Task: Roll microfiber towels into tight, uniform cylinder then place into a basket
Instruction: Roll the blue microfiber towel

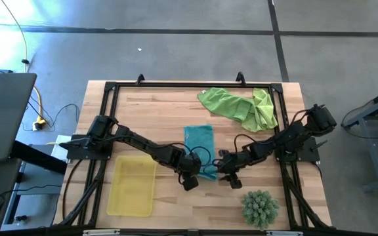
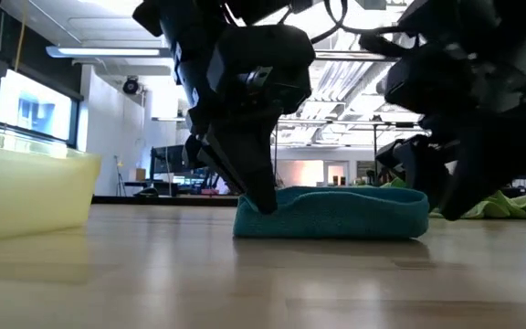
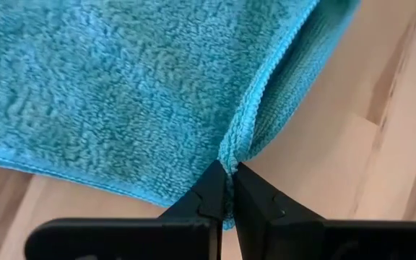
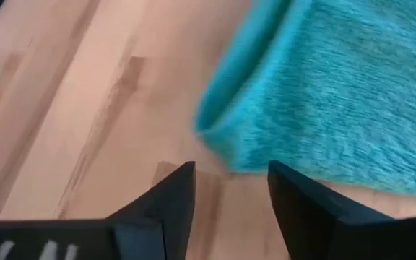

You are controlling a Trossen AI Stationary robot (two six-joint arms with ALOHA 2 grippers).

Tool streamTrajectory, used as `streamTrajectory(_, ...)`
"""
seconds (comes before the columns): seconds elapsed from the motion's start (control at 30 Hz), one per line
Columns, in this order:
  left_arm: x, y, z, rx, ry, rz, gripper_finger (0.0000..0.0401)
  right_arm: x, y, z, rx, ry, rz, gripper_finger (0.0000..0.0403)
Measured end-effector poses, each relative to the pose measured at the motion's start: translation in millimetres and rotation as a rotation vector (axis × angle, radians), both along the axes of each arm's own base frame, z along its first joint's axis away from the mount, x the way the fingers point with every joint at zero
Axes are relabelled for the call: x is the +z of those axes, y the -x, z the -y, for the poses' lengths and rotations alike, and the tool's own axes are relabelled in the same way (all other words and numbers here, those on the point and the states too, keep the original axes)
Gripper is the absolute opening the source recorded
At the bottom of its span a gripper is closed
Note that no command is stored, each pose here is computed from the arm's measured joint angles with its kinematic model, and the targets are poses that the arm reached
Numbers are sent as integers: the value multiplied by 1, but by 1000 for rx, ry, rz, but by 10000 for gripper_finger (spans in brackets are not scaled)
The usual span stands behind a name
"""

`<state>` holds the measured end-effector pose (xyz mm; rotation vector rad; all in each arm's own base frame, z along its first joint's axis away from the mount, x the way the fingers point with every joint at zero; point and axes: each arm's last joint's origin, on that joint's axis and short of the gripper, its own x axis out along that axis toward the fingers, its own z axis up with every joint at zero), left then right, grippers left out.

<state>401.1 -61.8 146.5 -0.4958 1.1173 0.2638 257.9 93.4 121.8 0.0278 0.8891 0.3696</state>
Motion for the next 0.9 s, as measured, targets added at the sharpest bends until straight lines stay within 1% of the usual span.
streamTrajectory(0.1,-1,2,-6,14,-6,-27,10,1,1,-5,31,30,32,168)
streamTrajectory(0.3,-2,4,-14,40,-28,-59,10,3,-1,-9,-5,105,92,156)
streamTrajectory(0.5,-2,4,-14,47,-48,-56,10,5,-3,-7,-47,138,128,145)
streamTrajectory(0.7,-3,4,-15,56,-82,-65,10,9,-2,-7,-55,132,137,144)
streamTrajectory(0.8,-6,4,-16,46,-95,-72,10,19,1,-6,-74,107,154,144)
streamTrajectory(0.9,-11,2,-15,46,-99,-73,10,34,3,-5,-84,77,211,144)
